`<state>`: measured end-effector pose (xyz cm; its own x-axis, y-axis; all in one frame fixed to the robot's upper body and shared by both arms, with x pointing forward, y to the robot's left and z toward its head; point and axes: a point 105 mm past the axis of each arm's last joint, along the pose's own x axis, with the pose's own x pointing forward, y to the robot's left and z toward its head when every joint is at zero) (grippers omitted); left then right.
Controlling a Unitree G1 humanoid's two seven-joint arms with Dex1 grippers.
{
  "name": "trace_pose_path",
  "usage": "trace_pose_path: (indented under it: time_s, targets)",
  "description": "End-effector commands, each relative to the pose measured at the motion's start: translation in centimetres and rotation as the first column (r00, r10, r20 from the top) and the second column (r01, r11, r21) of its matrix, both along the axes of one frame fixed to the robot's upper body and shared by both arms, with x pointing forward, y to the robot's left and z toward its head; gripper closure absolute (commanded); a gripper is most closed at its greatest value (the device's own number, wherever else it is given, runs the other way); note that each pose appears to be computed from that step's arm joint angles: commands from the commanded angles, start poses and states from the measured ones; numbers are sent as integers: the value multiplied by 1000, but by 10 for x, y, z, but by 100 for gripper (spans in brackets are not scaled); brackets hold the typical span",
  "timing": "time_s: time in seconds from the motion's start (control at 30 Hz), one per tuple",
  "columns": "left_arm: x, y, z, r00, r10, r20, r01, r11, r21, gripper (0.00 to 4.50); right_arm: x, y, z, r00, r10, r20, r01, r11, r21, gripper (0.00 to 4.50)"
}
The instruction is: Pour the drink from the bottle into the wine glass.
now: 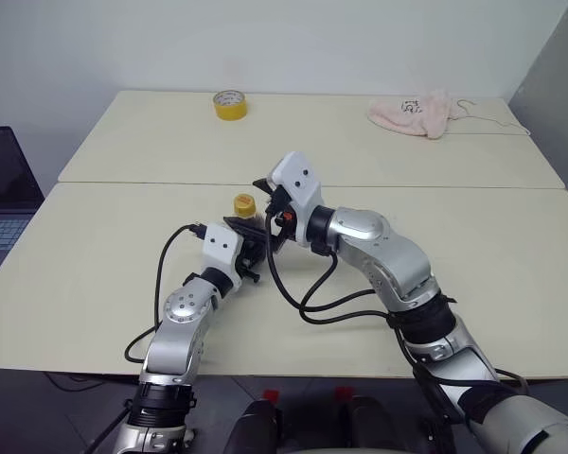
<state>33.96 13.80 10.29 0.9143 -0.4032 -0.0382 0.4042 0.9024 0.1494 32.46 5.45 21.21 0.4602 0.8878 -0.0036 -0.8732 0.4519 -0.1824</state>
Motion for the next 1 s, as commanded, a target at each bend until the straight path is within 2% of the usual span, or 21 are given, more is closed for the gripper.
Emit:
trace_pose_path:
  time_s: [0.03,0.23,0.27,0.53,0.73,0.93,1.0]
  targets:
    - [-2,-6,9,999,-25,37,25,1000,1,316,-2,3,12,999,8,46,-9,1000,27,93]
    - [-2,-6,9,999,-26,40,26,1000,-7,321,-2,5,12,999,9,36,-10,999,42,314]
    - [-2,-6,9,999,-25,40,25,1000,-8,321,-2,5,12,999,9,35,-10,999,44,326]
    - [-2,-5,10,999,-19,41,19,1000,-6,346,-1,6,13,999,8,38,-10,999,50,326]
    - [-5,-1,13,999,-13,42,13,1000,0,347,2,3,18,997,44,67,-47,998,44,326]
    - [-8,7,15,999,0,41,0,1000,8,350,7,-5,24,981,150,126,-154,988,22,326]
    - [-10,8,15,999,0,42,0,1000,9,353,9,-9,22,958,233,167,-233,972,-20,326]
